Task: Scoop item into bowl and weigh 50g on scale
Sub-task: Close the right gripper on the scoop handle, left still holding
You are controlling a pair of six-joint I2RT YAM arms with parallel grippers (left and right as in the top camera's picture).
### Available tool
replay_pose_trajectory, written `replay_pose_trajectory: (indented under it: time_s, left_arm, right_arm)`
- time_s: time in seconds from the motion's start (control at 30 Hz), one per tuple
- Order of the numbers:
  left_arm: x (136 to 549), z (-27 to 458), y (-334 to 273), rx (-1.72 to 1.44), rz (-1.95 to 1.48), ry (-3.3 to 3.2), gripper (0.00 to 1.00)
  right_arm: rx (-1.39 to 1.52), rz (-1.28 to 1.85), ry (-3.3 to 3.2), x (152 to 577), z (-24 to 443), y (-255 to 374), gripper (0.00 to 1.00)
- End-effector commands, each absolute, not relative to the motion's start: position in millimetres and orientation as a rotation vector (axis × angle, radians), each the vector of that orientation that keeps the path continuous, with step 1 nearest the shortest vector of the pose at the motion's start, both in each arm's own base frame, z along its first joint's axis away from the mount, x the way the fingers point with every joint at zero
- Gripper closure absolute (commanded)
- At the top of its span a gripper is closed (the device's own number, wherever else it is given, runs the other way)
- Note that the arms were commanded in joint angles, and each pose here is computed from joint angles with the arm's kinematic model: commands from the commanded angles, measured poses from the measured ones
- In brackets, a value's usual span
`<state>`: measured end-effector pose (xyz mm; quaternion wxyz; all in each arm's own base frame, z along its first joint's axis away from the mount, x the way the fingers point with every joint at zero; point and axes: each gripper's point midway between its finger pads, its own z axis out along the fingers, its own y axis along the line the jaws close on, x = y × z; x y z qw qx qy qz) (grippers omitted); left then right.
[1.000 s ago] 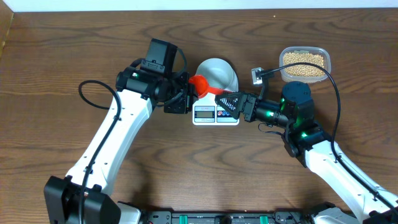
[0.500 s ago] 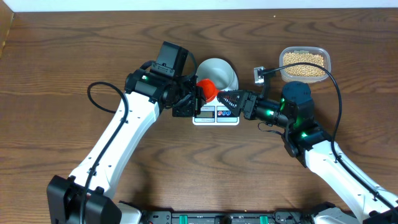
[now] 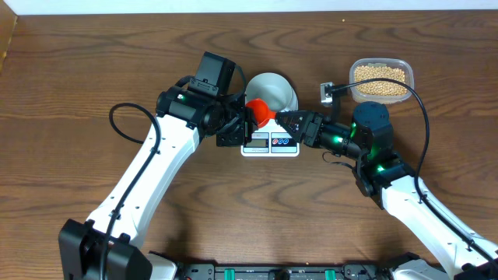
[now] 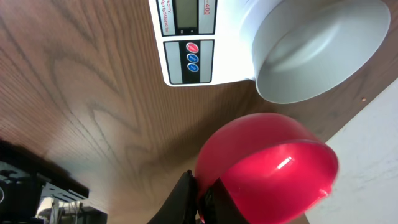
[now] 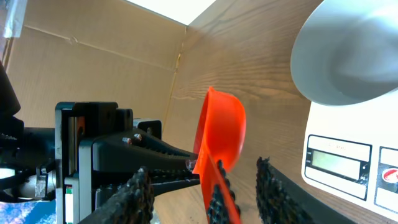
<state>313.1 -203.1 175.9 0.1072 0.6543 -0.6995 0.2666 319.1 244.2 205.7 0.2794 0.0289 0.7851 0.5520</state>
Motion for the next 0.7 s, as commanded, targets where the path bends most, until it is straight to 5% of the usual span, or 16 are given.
replay_pose_trajectory:
  time_s: [0.0, 0.67]
  left_arm:
    - [310.7, 178.8, -201.2, 1.955, 0.788, -2.037, 0.93]
    - [307.1, 178.6, -206.6, 1.941, 0.782, -2.048, 0.93]
  right_arm:
    - [0.111, 1.480, 2.093, 323.8, 211.6, 244.7, 0.53]
    - [0.120, 1.477, 2.068, 323.9, 216.3, 251.6, 0.64]
